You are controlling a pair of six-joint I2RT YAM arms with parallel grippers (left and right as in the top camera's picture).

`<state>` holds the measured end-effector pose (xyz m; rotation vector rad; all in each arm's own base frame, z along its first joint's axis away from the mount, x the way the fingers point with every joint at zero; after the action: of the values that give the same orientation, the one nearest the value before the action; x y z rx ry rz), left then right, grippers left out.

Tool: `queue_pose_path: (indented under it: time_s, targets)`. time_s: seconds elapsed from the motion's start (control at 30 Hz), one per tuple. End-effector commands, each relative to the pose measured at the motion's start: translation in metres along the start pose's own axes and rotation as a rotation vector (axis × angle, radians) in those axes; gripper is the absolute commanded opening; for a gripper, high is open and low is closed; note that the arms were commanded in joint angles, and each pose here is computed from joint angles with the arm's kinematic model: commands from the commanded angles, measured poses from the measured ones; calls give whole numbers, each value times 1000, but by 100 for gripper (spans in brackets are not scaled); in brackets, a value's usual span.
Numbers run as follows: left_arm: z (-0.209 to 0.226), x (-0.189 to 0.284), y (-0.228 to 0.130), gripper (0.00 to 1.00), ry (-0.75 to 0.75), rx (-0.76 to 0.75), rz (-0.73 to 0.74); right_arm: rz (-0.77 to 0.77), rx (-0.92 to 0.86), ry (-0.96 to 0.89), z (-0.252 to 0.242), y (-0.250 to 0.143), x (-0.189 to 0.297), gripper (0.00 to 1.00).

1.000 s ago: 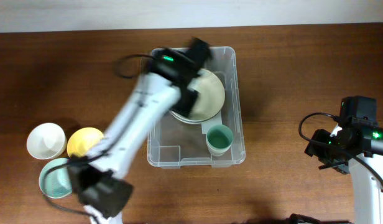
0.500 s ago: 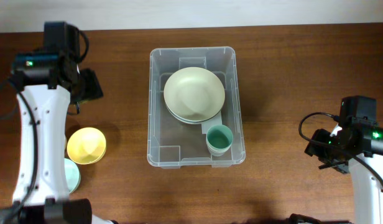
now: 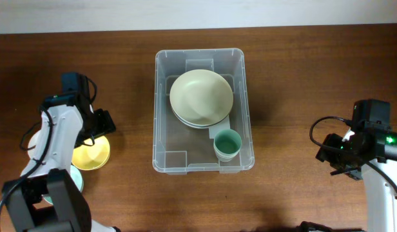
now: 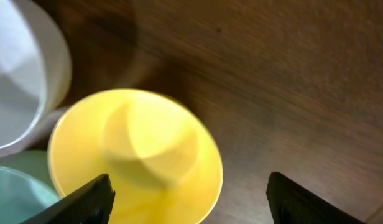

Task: Pack container
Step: 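Move the left gripper to the yellow bowl and grasp its rim, then carry the yellow bowl into the container and release it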

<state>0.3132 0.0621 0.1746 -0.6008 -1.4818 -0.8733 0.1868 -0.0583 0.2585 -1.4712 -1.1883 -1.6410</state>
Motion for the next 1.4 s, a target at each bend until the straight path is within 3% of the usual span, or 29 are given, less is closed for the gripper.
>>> queue_pose_path:
  time_s: [0.0,0.47,0.57,0.63,0.73,0.77,1.03,1.2,1.37]
  targets:
    - [-1,-12,-4,80,-12,-32,29,4,4,1,0,-1,-1,62]
    - [-6,-61,-7,77,35,-43,138,4,4,1,0,-1,-1,63]
    - [-6,-61,-7,58,35,-43,139,4,4,1,0,-1,-1,62]
    - [-6,-61,-7,32,35,-43,138,4,4,1,0,-1,-1,62]
    - [-6,-61,-7,5,34,-43,138,4,4,1,0,-1,-1,62]
    - [-6,-60,-6,1,32,-43,136,4,4,1,0,-1,-1,62]
    - [-33,-27,11,0,-116,-131,94,4,4,1,0,-1,-1,62]
    - [-67,29,13,1,-168,-274,10,7,4,0,0,-1,-1,62]
    - [-105,94,-8,1,-238,-429,-75,7,5,0,0,-1,-1,63]
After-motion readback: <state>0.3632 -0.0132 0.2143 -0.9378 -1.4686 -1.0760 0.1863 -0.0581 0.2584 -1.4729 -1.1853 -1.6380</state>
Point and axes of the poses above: each gripper's point midway between its finger pads, its own x axis back along the fingers, its own z axis along the line the jaws close on, y = z × x, the point moved 10 cm from there along x, back along the fingers, and after that the axes turned 10 degrees about x, right-handed, at the moved point
